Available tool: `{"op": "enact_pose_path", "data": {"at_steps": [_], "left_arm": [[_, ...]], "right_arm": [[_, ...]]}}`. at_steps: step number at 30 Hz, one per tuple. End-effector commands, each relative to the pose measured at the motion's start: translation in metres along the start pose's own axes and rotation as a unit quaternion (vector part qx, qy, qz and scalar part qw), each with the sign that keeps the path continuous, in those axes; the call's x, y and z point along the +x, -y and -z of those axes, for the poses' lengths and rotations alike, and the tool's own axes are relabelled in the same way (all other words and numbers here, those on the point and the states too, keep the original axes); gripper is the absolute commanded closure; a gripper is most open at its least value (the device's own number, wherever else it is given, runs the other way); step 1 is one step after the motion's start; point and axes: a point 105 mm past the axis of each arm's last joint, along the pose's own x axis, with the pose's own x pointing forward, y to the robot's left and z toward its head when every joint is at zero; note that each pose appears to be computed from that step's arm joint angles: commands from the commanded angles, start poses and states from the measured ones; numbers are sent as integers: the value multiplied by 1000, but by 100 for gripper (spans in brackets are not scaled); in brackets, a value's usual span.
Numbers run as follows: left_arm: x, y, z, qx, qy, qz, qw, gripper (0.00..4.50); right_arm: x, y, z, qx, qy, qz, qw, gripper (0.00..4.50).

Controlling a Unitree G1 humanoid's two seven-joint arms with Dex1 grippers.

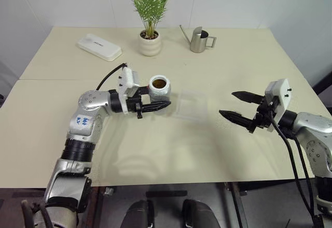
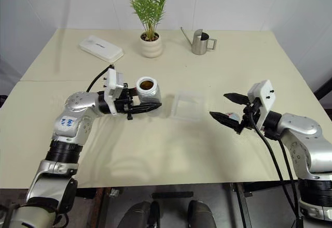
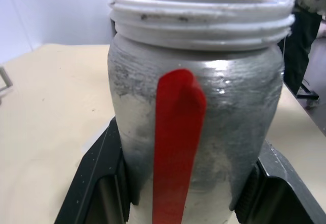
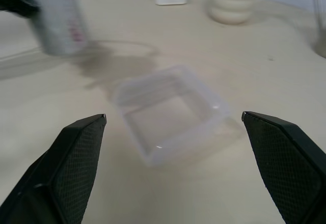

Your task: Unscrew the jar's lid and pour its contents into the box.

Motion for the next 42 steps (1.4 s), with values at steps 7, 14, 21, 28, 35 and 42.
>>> {"op": "enact_pose_path", "data": {"at_steps": [7, 14, 21, 28, 35, 42], "left_arm": [[53, -53, -18, 258, -117, -124, 951, 253], [89, -58, -45, 607, -114, -177, 766, 253], [118, -34, -37, 871, -58, -110, 475, 253], [119, -24, -18, 933, -3, -98, 346, 253], [117, -30, -9, 931, -26, -109, 347, 253], [105, -46, -16, 903, -58, -134, 405, 253]], "right_arm": [[-20, -15, 1, 1, -16, 15, 1000, 1], [-31, -16, 10, 16, -21, 52, 998, 1], [-29, -24, 13, 36, -6, 66, 997, 1], [-24, -28, 17, 54, 8, 74, 996, 1], [-20, -31, 18, 64, 17, 71, 995, 1], [-20, -30, 20, 68, 17, 67, 995, 1]]}}
